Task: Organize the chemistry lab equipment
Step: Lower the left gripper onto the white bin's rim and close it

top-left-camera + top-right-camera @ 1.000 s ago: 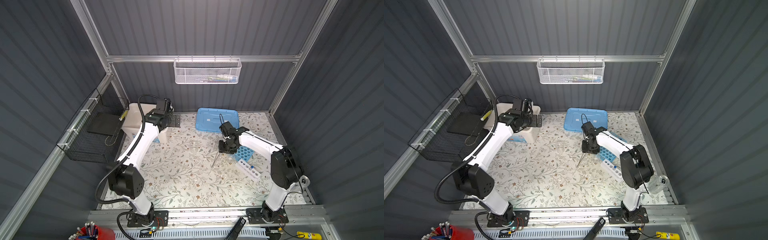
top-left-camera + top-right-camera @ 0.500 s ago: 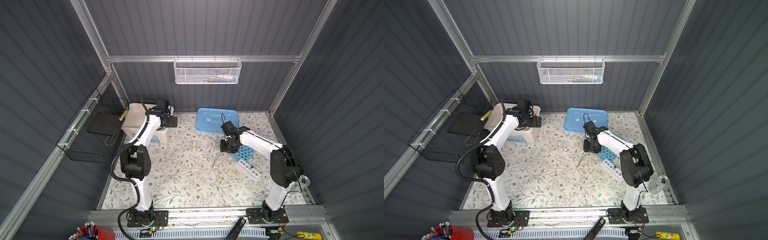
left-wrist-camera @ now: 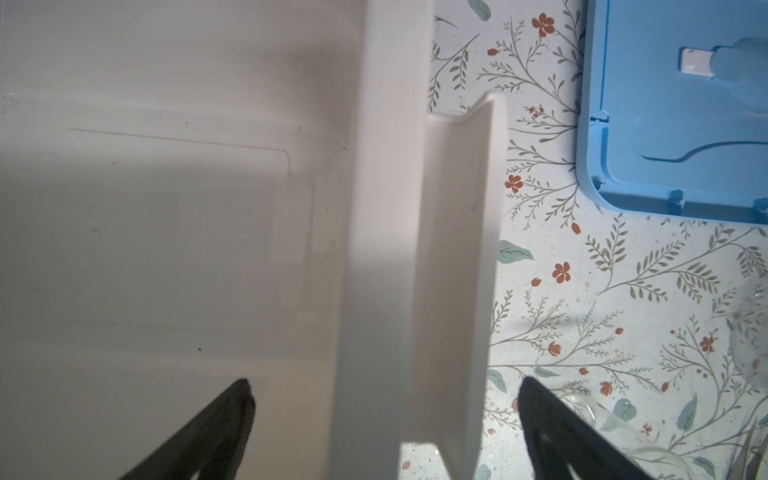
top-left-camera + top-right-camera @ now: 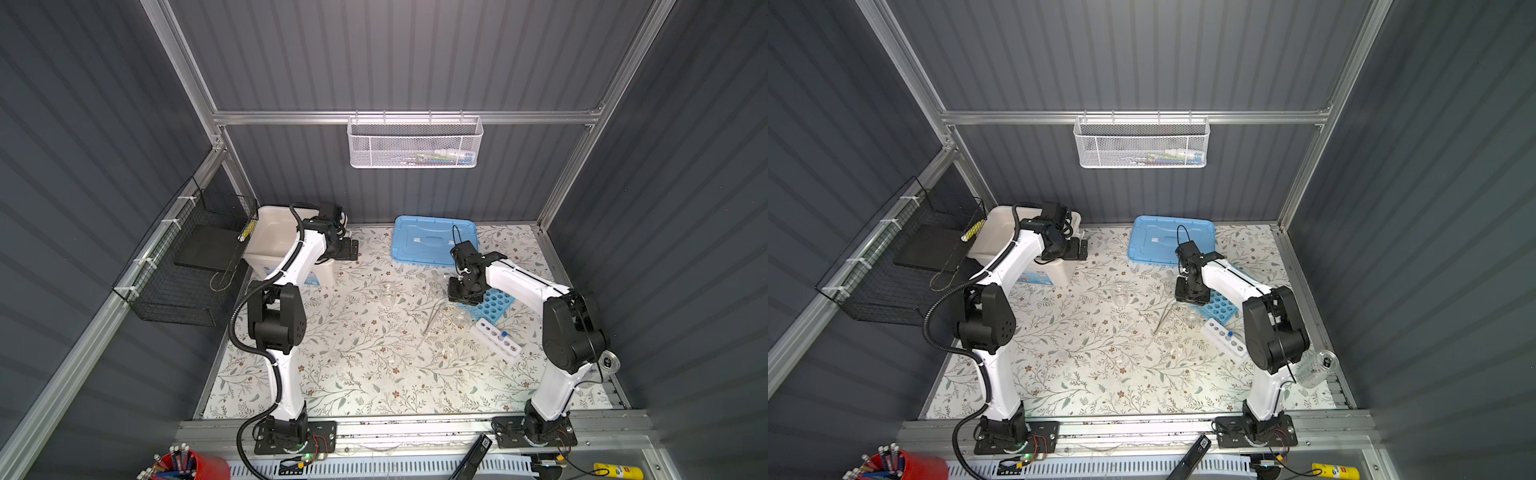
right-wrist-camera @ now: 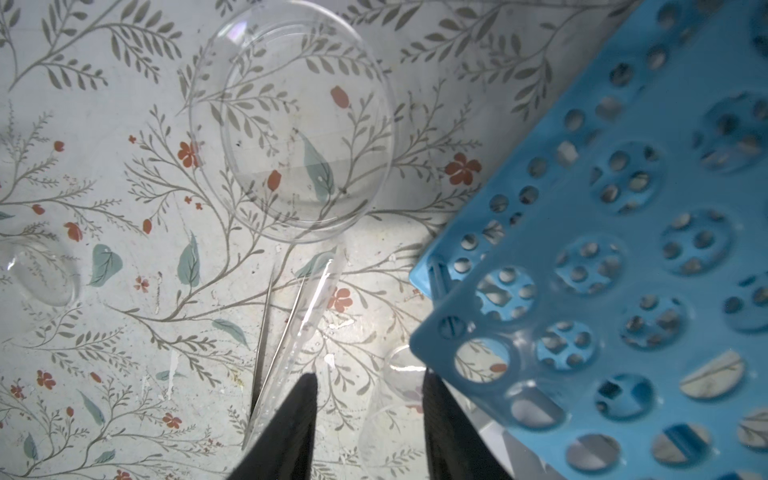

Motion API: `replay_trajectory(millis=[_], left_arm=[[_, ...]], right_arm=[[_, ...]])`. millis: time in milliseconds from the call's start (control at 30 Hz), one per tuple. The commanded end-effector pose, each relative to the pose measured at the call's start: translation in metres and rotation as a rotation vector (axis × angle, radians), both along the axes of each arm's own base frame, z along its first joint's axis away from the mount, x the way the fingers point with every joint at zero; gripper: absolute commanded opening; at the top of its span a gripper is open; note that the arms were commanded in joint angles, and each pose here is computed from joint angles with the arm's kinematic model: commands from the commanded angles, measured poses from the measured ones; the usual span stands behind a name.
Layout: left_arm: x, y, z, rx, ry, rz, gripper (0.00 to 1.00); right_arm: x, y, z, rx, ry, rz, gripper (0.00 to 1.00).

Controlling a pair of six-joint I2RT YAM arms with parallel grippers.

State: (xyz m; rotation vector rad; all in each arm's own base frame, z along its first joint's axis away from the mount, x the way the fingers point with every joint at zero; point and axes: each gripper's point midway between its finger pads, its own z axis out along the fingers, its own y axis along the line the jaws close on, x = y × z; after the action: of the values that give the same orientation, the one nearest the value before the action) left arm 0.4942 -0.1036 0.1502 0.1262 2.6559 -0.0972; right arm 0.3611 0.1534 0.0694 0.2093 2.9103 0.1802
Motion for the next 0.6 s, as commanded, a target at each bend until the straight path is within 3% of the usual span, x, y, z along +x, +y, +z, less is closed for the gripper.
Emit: replay_trajectory(millis=[0, 367, 567], left_arm=[[-0.003, 0.003, 0.004, -0.003, 0.015, -0.014, 1.00], [-0.005, 0.009, 0.000, 0.005, 0.036, -0.001, 1.00], [-0.010, 0.009, -0.005, 0.001, 0.064, 0.000, 0.95]], right_arm=[[-0.001, -0.018, -0.010, -0.046, 0.019, -0.023, 0.44], [0.008, -0.045, -0.017, -0.040, 0.026, -0.066, 0.44], [0.014, -0.060, -0.017, -0.054, 0.017, -0.089, 0.44]])
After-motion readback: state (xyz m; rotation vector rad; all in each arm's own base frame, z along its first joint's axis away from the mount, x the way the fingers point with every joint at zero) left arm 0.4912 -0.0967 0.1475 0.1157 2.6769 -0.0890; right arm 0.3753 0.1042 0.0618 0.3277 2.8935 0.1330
